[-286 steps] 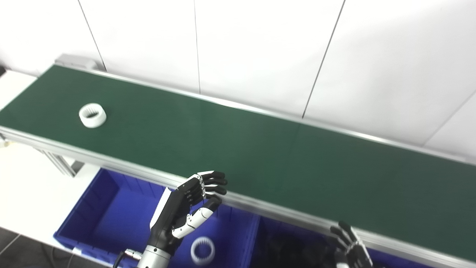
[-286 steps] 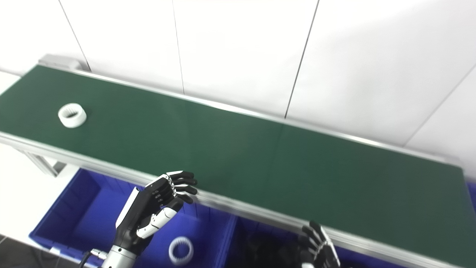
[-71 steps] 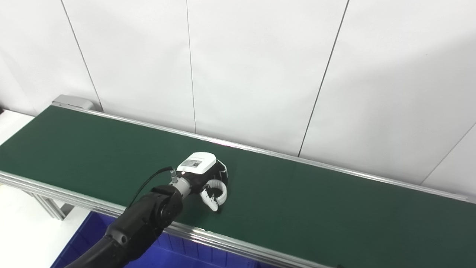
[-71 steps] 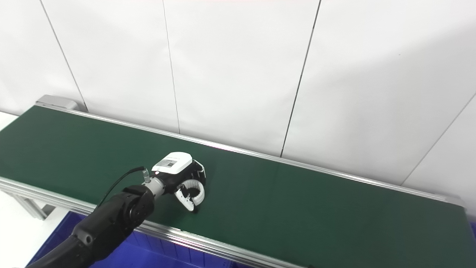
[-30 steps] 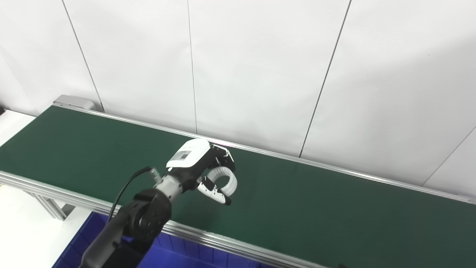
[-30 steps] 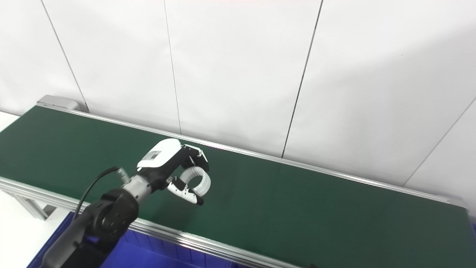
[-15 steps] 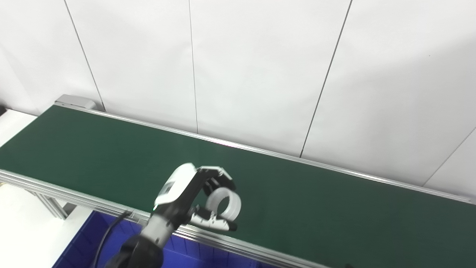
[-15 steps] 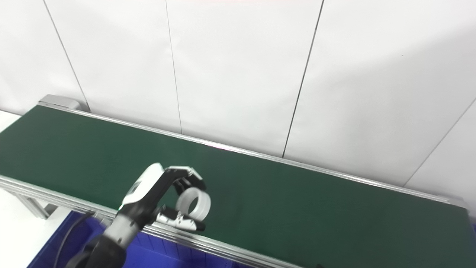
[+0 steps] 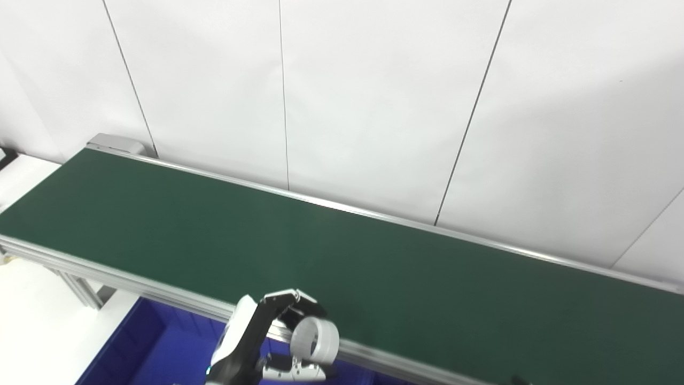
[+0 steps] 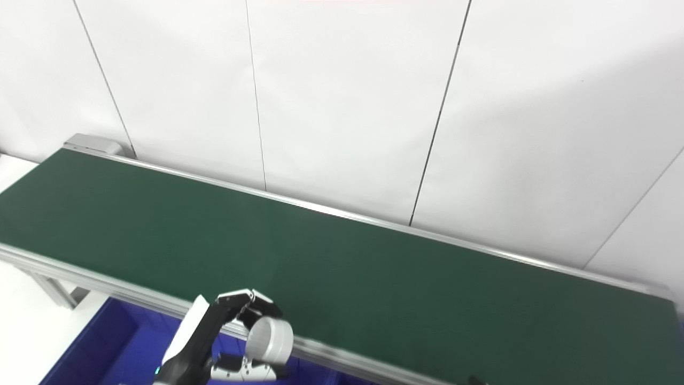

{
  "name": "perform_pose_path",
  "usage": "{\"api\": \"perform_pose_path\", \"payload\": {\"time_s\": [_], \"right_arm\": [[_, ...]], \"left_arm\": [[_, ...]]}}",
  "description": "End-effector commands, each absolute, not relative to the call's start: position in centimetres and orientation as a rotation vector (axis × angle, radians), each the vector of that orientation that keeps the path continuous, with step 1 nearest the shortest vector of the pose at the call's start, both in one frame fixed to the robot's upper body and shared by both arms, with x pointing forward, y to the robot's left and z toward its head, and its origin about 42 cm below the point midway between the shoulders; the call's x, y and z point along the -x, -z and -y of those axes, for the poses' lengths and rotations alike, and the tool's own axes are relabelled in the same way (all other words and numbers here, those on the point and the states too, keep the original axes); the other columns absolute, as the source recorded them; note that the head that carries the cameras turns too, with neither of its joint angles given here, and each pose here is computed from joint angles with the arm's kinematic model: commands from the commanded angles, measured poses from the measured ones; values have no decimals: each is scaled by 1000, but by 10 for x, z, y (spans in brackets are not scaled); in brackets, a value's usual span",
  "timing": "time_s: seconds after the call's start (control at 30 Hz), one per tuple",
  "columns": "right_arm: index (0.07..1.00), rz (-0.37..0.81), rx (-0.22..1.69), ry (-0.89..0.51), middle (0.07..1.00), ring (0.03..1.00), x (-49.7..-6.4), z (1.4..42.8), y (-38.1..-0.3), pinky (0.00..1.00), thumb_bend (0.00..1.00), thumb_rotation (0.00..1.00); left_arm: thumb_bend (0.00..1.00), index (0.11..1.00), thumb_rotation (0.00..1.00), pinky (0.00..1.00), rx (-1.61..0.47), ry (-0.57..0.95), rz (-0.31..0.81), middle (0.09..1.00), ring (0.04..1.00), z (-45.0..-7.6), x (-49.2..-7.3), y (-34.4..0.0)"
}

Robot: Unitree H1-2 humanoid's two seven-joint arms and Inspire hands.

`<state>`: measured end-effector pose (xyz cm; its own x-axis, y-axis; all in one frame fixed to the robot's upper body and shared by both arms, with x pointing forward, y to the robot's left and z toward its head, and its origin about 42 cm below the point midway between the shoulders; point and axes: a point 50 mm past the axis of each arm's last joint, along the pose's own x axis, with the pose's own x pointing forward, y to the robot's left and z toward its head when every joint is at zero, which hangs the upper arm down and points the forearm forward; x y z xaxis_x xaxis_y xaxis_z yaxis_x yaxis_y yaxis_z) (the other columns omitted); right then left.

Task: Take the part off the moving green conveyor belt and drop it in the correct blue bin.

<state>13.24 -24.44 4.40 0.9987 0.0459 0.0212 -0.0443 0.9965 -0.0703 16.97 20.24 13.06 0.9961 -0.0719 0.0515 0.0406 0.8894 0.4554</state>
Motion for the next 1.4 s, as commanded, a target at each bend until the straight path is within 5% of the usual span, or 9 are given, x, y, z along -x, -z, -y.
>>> {"api": "perform_pose_path", "payload": {"time_s": [0.0, 0.6, 1.37], "right_arm": [[867, 114, 61, -56, 811, 757, -133, 246, -59, 665, 506, 702], [849, 145, 49, -53, 797, 741, -135, 245, -94, 648, 620, 689], [854, 152, 59, -51, 796, 734, -126, 242, -94, 639, 609, 691]], "left_arm": [[477, 448, 0, 483, -473, 69, 123, 503, 487, -203, -170, -147], [479, 468, 0, 467, -481, 127, 67, 485, 468, -225, -171, -168], [480, 486, 0, 446, -628, 142, -42, 478, 454, -257, -175, -147]]}}
